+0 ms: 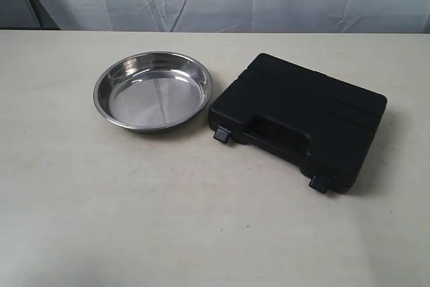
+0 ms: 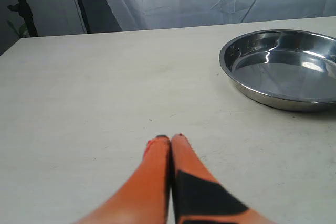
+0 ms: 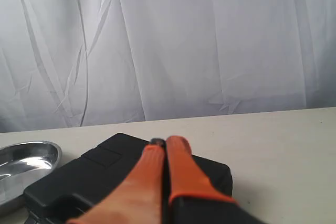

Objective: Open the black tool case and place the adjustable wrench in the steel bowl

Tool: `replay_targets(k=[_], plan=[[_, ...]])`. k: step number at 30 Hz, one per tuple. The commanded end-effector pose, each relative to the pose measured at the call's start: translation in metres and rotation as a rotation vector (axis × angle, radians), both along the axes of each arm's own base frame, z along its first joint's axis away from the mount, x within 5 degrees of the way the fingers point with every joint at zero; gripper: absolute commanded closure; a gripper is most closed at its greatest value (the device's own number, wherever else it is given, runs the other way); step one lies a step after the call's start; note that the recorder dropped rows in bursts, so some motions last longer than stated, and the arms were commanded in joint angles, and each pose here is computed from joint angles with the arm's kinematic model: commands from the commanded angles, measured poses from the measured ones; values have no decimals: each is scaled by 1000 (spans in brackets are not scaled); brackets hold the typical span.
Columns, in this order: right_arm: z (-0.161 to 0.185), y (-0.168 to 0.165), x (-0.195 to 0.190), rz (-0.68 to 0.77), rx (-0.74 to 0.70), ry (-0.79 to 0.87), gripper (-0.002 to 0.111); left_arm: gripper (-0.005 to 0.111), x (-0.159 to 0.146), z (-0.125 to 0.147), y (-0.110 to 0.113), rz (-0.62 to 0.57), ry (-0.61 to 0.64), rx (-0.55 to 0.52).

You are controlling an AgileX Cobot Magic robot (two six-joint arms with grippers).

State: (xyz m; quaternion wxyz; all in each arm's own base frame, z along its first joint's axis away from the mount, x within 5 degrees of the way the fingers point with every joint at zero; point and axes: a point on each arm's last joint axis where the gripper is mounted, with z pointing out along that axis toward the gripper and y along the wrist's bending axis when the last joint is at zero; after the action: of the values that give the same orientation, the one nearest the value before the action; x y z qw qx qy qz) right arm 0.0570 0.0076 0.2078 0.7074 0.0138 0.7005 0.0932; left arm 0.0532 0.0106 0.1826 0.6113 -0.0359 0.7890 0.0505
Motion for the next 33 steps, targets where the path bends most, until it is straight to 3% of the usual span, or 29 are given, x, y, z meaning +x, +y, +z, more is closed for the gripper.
replay_targets(k=[1, 5, 7, 9, 10, 11, 12, 17, 20, 23, 29, 33], plan=[[0, -1, 0, -9, -2, -10, 109, 107, 0, 1, 0, -5, -14, 3], [0, -1, 0, -9, -2, -10, 109, 107, 0, 1, 0, -5, -14, 3], [10, -7, -1, -77, 17, -118, 109, 107, 0, 1, 0, -5, -14, 3], [20, -17, -3, -145, 333, -226, 109, 107, 0, 1, 0, -5, -14, 3], [22, -22, -4, -143, 688, -247, 109, 107, 0, 1, 0, -5, -14, 3], [23, -24, -4, -133, 829, -254, 109, 107, 0, 1, 0, -5, -14, 3], [26, -26, -5, -136, 862, -280, 109, 107, 0, 1, 0, -5, -14, 3], [42, -54, -23, -401, 804, -611, 109, 107, 0, 1, 0, -5, -14, 3], [51, -57, -27, -386, 918, -658, 109, 107, 0, 1, 0, -5, -14, 3], [69, -56, -34, -388, 803, -731, 109, 107, 0, 1, 0, -5, -14, 3], [112, -51, -41, -466, 392, -820, 109, 107, 0, 1, 0, -5, -14, 3], [154, -45, -35, -444, 289, -856, 109, 107, 0, 1, 0, -5, -14, 3]])
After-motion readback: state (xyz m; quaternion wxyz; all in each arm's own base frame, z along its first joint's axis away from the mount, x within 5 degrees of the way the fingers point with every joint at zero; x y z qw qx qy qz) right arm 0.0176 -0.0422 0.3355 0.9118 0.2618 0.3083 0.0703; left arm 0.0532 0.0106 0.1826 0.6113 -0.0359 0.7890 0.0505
